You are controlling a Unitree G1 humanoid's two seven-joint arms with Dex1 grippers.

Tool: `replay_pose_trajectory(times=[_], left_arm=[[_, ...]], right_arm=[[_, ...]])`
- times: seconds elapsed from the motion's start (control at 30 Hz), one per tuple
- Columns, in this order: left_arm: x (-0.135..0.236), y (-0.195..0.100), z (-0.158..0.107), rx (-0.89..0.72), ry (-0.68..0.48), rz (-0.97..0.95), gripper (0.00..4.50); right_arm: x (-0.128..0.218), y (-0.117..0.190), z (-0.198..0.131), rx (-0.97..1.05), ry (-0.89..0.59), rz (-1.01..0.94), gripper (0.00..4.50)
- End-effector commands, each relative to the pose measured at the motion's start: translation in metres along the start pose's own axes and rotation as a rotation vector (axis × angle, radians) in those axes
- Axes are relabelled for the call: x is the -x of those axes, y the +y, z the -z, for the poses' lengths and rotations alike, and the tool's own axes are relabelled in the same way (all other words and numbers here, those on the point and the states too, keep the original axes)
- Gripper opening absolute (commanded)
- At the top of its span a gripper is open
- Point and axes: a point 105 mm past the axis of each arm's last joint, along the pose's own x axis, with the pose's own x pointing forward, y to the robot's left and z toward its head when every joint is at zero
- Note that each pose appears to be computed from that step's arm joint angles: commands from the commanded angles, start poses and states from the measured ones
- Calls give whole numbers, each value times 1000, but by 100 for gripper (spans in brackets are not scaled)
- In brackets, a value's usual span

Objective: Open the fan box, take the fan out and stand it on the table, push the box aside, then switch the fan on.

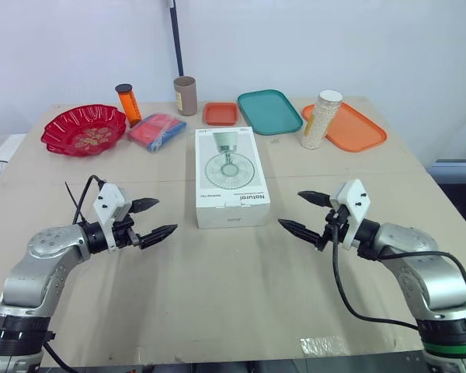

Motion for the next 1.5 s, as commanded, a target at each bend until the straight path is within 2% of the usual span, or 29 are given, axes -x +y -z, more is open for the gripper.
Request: replay_pose_trajectory(times=[0.03, 0.47, 0.5, 0.57, 0.6, 0.63, 0.67, 0.77, 0.8, 0.83, 0.93, 1.1, 1.3, 1.5], left_arm=[[4, 1, -14, -63, -27, -8, 450], [3, 5, -17, -55, -51, -38, 450], [3, 6, -18, -49, -66, -39, 399], [4, 3, -22, -45, -91, -20, 377], [4, 3, -24, -48, -101, -27, 333], [4, 5, -25, -52, -107, -36, 311], [4, 6, -26, -54, -112, -41, 244], [3, 6, -31, -51, -133, -20, 146], [2, 6, -33, -57, -138, -16, 126], [1, 7, -37, -55, -153, -8, 74], [-21, 12, -59, -80, -219, 11, 2], [-61, 15, -66, -181, -187, 56, 2], [-88, 12, -51, -262, -102, 94, 2], [-101, 14, -29, -293, -21, 93, 2]], right_arm=[[0, 0, -9, 26, -30, -3, 446], [-6, 5, -10, 14, -44, -24, 446], [-6, 5, -10, 14, -44, -24, 450], [-6, 4, -11, 15, -43, -24, 450], [-5, 4, -11, 17, -42, -25, 450], [-5, 4, -11, 17, -41, -25, 450], [-5, 3, -12, 17, -41, -26, 450], [-2, 0, -17, 21, -43, -23, 450], [-1, 0, -18, 27, -41, -23, 450], [-1, 1, -20, 29, -42, -25, 450], [-9, 7, -45, 93, -96, -24, 450], [-24, 19, -58, 186, -99, -55, 450], [-34, 28, -52, 190, -93, -78, 450], [-53, 28, -40, 297, -6, -72, 450]])
